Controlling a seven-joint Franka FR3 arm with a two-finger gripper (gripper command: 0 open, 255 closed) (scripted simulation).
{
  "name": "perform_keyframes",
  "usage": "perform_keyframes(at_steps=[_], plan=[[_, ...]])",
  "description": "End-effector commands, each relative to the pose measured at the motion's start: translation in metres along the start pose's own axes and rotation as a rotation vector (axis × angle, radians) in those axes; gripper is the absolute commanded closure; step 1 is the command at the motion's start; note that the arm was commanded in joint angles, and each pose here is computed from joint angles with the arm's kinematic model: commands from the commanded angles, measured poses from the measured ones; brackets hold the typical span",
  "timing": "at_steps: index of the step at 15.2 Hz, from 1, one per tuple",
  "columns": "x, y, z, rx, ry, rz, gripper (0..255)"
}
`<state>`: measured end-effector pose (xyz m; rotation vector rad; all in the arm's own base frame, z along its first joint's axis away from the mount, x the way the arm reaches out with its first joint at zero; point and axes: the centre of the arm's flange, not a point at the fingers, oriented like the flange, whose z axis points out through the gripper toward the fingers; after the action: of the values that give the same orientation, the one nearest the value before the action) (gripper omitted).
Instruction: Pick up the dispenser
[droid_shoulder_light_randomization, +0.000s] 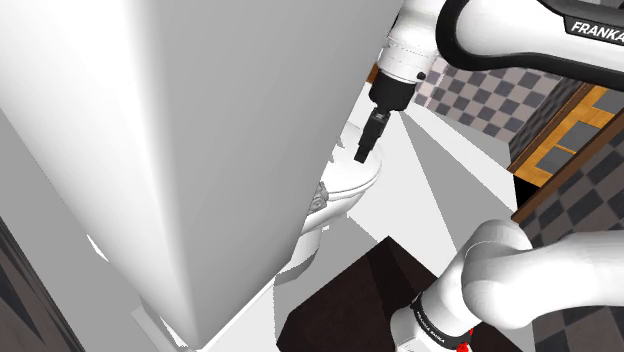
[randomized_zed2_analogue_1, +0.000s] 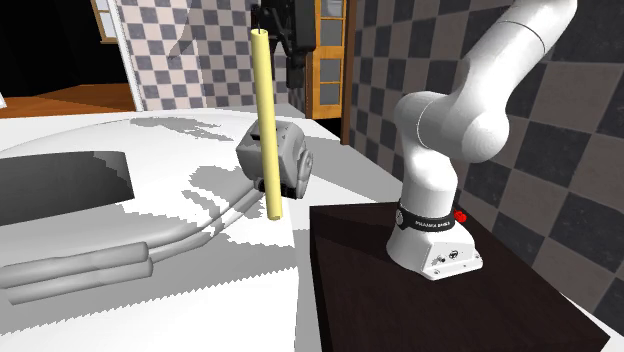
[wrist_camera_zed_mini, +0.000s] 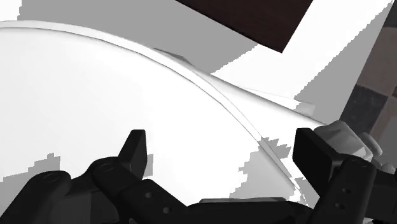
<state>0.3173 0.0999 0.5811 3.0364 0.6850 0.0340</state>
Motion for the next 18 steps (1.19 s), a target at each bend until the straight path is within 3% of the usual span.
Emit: perform_keyframes(at_steps=[1,11,18], plan=[[0.015,-0.025,0.001,-0.005,0.02,-0.062,0],[0.062,-0.14,0.012,-0.03,0.112,-0.361,0],[0.062,-0.141,0.049,-0.03,0.112,-0.361,0]])
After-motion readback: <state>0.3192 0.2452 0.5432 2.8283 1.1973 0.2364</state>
